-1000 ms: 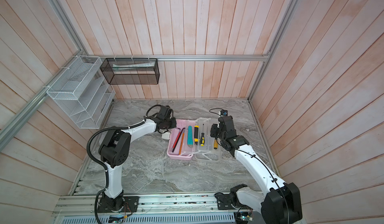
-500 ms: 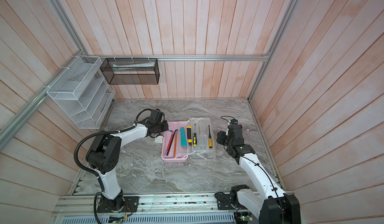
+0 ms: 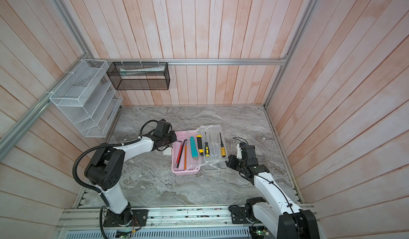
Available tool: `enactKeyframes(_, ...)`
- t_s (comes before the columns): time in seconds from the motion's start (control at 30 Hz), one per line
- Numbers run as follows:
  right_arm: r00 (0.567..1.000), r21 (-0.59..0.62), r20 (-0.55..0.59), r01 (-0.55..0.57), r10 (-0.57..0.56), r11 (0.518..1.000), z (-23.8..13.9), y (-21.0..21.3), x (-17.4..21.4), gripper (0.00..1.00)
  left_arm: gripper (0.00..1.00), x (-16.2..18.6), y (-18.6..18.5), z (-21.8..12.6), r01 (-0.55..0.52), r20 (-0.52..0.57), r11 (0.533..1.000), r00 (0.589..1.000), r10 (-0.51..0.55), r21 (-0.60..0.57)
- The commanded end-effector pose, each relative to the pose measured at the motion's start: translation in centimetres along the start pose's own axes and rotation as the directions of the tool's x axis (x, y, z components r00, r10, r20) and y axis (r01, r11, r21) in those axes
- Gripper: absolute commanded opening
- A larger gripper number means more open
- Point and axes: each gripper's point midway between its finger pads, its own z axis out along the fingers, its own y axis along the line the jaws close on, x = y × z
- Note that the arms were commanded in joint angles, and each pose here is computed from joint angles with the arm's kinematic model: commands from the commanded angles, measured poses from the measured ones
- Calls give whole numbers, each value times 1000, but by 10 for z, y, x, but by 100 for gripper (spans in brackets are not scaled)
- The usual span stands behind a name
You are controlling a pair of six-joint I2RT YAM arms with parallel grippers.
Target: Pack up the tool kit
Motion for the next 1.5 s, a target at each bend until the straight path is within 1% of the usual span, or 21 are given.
enactKeyframes(0.0, 1000, -28, -24, -12, 12, 1000, 5, 3, 7, 39, 0, -5, -6, -3, 113, 12, 992, 993, -114, 63)
enactKeyframes(0.1, 1000, -13, -20, -19, 19, 1000, 10, -1, 6, 32, 0, -3, -9, -1, 114, 0, 990, 993, -114, 81)
enactKeyframes(0.27, 1000, -1, 2, -21, 21, 1000, 18, -6, 2, 30, 0, 0, -16, 0, 108, -20, 987, 994, -106, 116)
enactKeyframes(0.3, 1000, 7, 1, -24, 24, 1000, 21, -8, 2, 27, 0, 1, -17, 1, 109, -26, 986, 994, -107, 124)
enactKeyframes(0.33, 1000, 14, -3, -26, 26, 1000, 22, -9, 2, 22, 0, 1, -18, 1, 111, -27, 985, 994, -108, 131)
enactKeyframes(0.47, 1000, 19, -8, -26, 26, 999, 25, -9, 1, 9, 0, 2, -22, 0, 105, -30, 983, 994, -102, 151)
enactKeyframes(0.5, 1000, 18, -7, -27, 27, 999, 25, -9, 1, 1, 0, 2, -22, 0, 104, -32, 983, 994, -100, 153)
enactKeyframes(0.53, 1000, 20, -4, -29, 29, 999, 25, -9, 0, 0, 0, 2, -23, 0, 102, -32, 982, 995, -98, 157)
enactKeyframes(0.63, 999, 23, 11, -32, 32, 999, 22, -8, -3, 0, 0, 0, -28, -1, 91, -35, 980, 996, -86, 176)
enactKeyframes(0.73, 998, 31, 53, -21, 20, 999, 15, -5, -14, 0, 0, -1, -33, -1, 81, -41, 978, 996, -74, 192)
enactKeyframes(0.9, 984, 68, 177, 18, -29, 998, -11, 6, -48, 0, 4, 1, -39, -1, 72, -53, 976, 997, -62, 204)
enactKeyframes(0.93, 978, 72, 203, 29, -43, 997, -16, 10, -56, 0, 5, 2, -40, -1, 68, -54, 976, 997, -58, 206)
enactKeyframes(1.0, 966, 86, 249, 47, -67, 995, -28, 17, -70, 0, 10, 2, -44, -2, 58, -52, 975, 998, -48, 214)
enactKeyframes(1.07, 955, 100, 282, 62, -88, 993, -36, 23, -79, 0, 21, 2, -49, -3, 43, -48, 973, 998, -32, 228)
enactKeyframes(1.1, 949, 102, 300, 71, -99, 992, -40, 28, -84, 0, 24, 2, -52, -4, 36, -44, 972, 999, -26, 233)
enactKeyframes(1.33, 917, 130, 356, 144, -182, 981, -51, 65, -93, 0, 26, 1, -71, -7, 12, -43, 961, 999, 0, 277)
enactKeyframes(1.37, 909, 143, 366, 159, -202, 977, -52, 72, -93, 0, 26, 2, -75, -8, 6, -42, 959, 999, 6, 284)
enactKeyframes(1.47, 866, 228, 412, 204, -285, 952, -58, 91, -91, 0, 27, 4, -85, -8, -9, -44, 951, 999, 24, 310)
